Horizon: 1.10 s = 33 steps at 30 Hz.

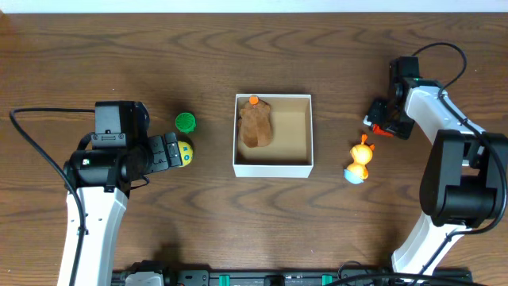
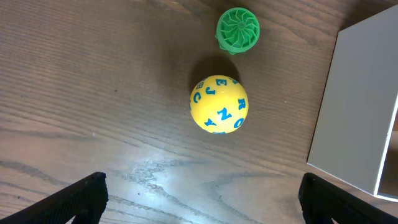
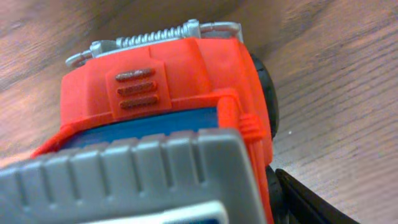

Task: Pack container
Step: 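Move the right gripper to the red toy truck and grasp it, then place the red truck into the box beside the bear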

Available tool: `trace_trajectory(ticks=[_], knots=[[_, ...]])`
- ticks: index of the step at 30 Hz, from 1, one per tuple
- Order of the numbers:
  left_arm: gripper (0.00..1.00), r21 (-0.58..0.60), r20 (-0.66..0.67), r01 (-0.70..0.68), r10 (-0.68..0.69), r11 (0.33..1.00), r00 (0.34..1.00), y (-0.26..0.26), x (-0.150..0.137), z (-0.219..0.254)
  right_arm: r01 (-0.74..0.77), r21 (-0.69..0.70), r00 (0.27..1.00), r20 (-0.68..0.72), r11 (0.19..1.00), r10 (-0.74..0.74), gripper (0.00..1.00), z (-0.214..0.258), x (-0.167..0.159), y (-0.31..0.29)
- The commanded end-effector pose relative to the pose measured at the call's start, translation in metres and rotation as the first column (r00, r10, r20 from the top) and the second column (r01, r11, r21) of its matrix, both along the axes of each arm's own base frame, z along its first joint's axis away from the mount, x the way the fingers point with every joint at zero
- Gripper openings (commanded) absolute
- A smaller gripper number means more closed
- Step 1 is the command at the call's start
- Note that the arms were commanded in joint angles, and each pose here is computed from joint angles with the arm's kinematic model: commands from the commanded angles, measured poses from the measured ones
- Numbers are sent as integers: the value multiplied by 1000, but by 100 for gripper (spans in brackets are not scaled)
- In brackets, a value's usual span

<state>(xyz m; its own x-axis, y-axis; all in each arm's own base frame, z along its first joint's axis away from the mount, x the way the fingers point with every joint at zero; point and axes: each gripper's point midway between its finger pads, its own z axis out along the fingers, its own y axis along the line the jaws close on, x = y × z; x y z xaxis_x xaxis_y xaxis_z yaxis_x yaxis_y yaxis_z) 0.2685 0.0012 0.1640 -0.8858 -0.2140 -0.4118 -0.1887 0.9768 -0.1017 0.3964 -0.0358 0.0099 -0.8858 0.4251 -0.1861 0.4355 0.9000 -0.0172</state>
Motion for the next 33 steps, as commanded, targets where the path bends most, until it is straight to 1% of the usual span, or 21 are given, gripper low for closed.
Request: trace_trajectory(ticks=[1,5,9,12,14,17,21,23,25,29,31,32,33], knots=[[98,15,15,-1,1,1000,1000,3,2,6,-81,-18,989,123,997,83,62,52,11,14],[98,15,15,-1,1,1000,1000,3,2,6,-183,50,953,256,982,165,58,108,9,58],[98,14,15,-1,1,1000,1000,3,2,6,-321,85,878,399,943,263,55,166,-5,115],[98,15,15,-1,1,1000,1000,3,2,6,-383,98,835,463,919,299,51,192,-19,153],[98,15,15,-1,1,1000,1000,3,2,6,-406,109,821,481,907,309,50,198,-28,179],[98,15,15,-1,1,1000,1000,3,2,6,-397,103,830,464,912,309,53,191,-37,205],[98,15,15,-1,1,1000,1000,3,2,6,-390,110,856,409,914,316,54,161,-44,239],[98,15,15,-1,1,1000,1000,3,2,6,-368,87,870,383,926,310,54,145,-42,245],[98,15,15,-1,1,1000,1000,3,2,6,-307,47,897,347,951,273,54,124,-38,242],[98,15,15,-1,1,1000,1000,3,2,6,-292,54,925,271,955,267,55,88,-38,248],[98,15,15,-1,1,1000,1000,3,2,6,-294,54,928,255,954,271,60,78,-36,250],[98,15,15,-1,1,1000,1000,3,2,6,-295,52,928,254,954,273,65,75,-35,251],[98,15,15,-1,1,1000,1000,3,2,6,-305,50,924,259,951,283,72,74,-33,252]])
